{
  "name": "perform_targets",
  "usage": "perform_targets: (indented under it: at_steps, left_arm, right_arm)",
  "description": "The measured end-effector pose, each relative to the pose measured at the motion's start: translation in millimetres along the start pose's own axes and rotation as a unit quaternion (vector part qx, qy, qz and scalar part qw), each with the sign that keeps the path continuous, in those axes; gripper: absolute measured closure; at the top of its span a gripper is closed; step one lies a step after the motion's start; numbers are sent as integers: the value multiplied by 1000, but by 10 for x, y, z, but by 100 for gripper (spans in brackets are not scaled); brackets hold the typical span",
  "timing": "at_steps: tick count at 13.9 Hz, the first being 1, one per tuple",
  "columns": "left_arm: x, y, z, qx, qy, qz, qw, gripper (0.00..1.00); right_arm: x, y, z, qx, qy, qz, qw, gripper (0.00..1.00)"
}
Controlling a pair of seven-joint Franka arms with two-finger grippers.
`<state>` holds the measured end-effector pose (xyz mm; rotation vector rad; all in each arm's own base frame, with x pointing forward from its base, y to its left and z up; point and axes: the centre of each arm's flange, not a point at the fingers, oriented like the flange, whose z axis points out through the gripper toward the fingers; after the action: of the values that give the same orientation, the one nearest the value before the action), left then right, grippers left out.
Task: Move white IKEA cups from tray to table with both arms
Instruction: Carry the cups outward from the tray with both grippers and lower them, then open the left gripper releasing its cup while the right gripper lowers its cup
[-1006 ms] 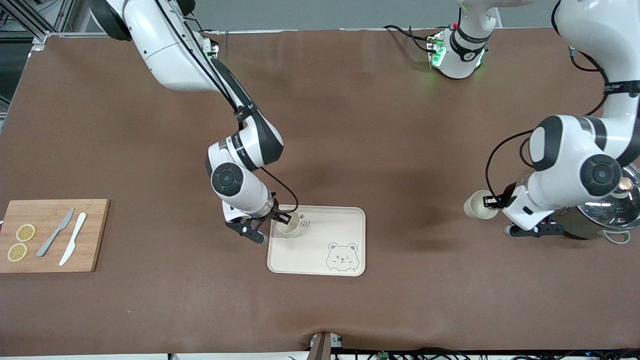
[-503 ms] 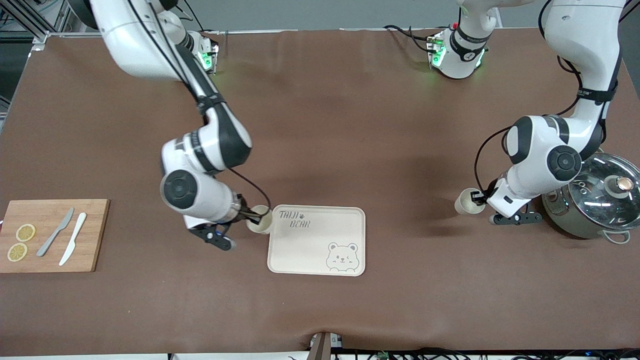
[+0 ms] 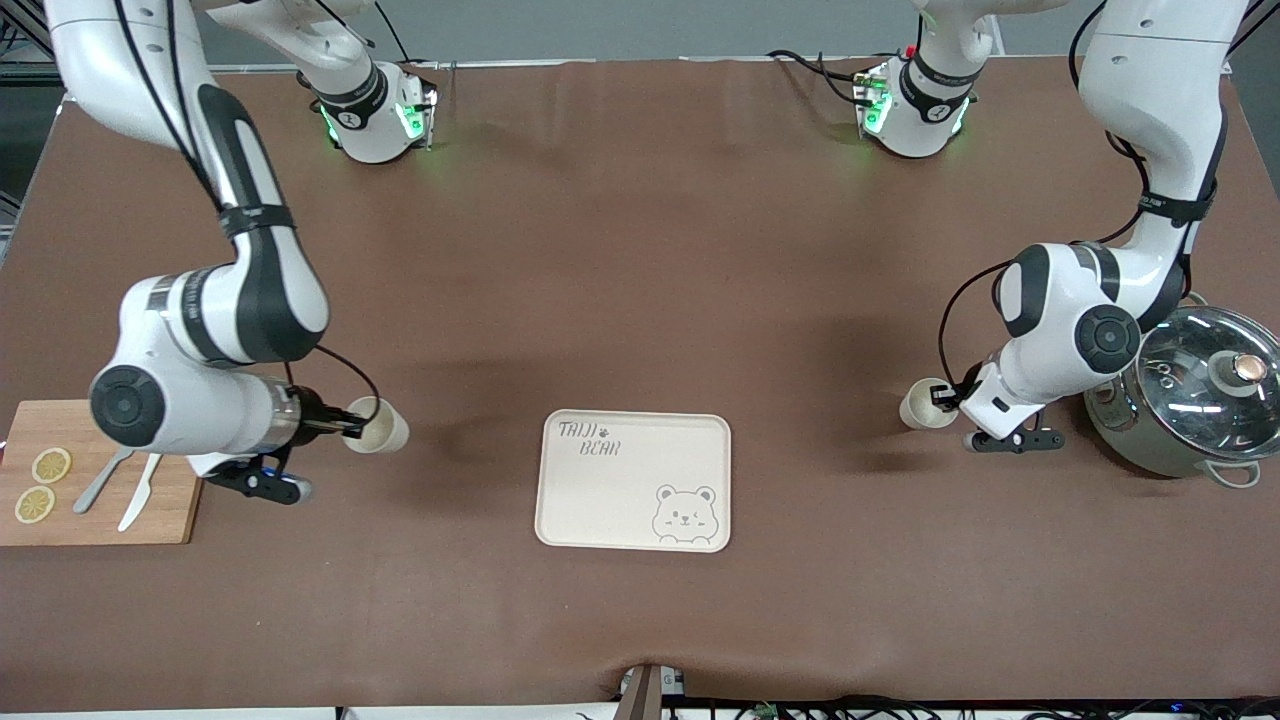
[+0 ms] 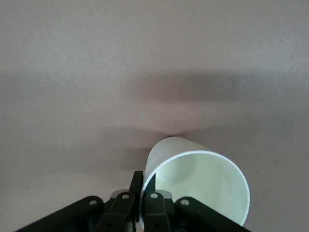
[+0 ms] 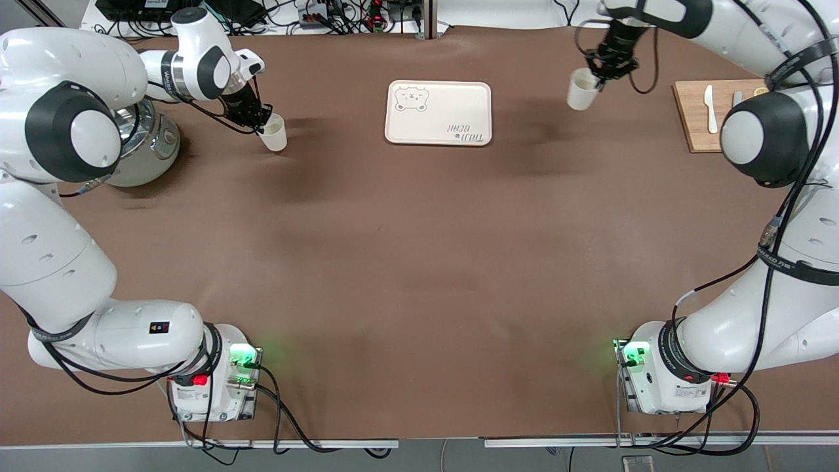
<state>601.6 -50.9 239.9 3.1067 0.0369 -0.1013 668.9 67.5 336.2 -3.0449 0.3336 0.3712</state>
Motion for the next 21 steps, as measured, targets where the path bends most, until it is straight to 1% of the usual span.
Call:
perform_targets:
  at_steps: [2, 3, 4, 5, 7, 8, 10, 11, 13, 15, 18, 20, 21]
  left_arm:
    - [40, 13, 25, -1, 1, 1, 1000, 78]
    - [61, 12, 5, -1, 3, 0, 1000, 66]
    - [89, 11, -50, -2, 9, 0, 1000, 57]
    - [127, 12, -149, -2, 19, 0, 1000, 46]
    - [185, 22, -510, -2, 44, 0, 999, 29]
    - [193, 29, -774, -1, 50, 1, 999, 18]
    - [170, 48, -1463, 4, 51, 2, 999, 1]
    - [138, 55, -1843, 7, 48, 1, 999, 0]
    - [52, 58, -2564, 10, 39, 0, 999, 0]
    - [-53, 54, -3082, 13, 30, -1, 999, 0]
    - [-298, 63, -3571, 16, 28, -1, 999, 0]
    - [-497, 92, -3830, 18, 37, 1, 999, 0]
    - [-593, 123, -3932, 19, 41, 4, 999, 0]
  right_arm:
    - [89, 476, 120, 4, -14, -19, 1000, 97]
    - [118, 689, 168, 6, -19, -28, 999, 97]
    - [140, 884, 210, 9, -24, -39, 999, 97]
    - [155, 1072, 251, 12, -27, -51, 998, 97]
    - [172, 1399, 359, 16, -27, -63, 998, 97]
    - [164, 1501, 439, 12, -25, -65, 998, 97]
    - [127, 1604, 686, 2, -9, -65, 998, 97]
    - [93, 1639, 840, -1, 0, -68, 998, 97]
    - [25, 1777, 1054, -1, 6, -80, 997, 97]
    - [-17, 1970, 1028, 3, 7, -87, 996, 97]
    - [-83, 2186, 1076, 7, 3, -86, 996, 97]
    - [-109, 2186, 1080, 7, 8, -86, 996, 97]
    - [-119, 2187, 1088, 7, 10, -86, 996, 92]
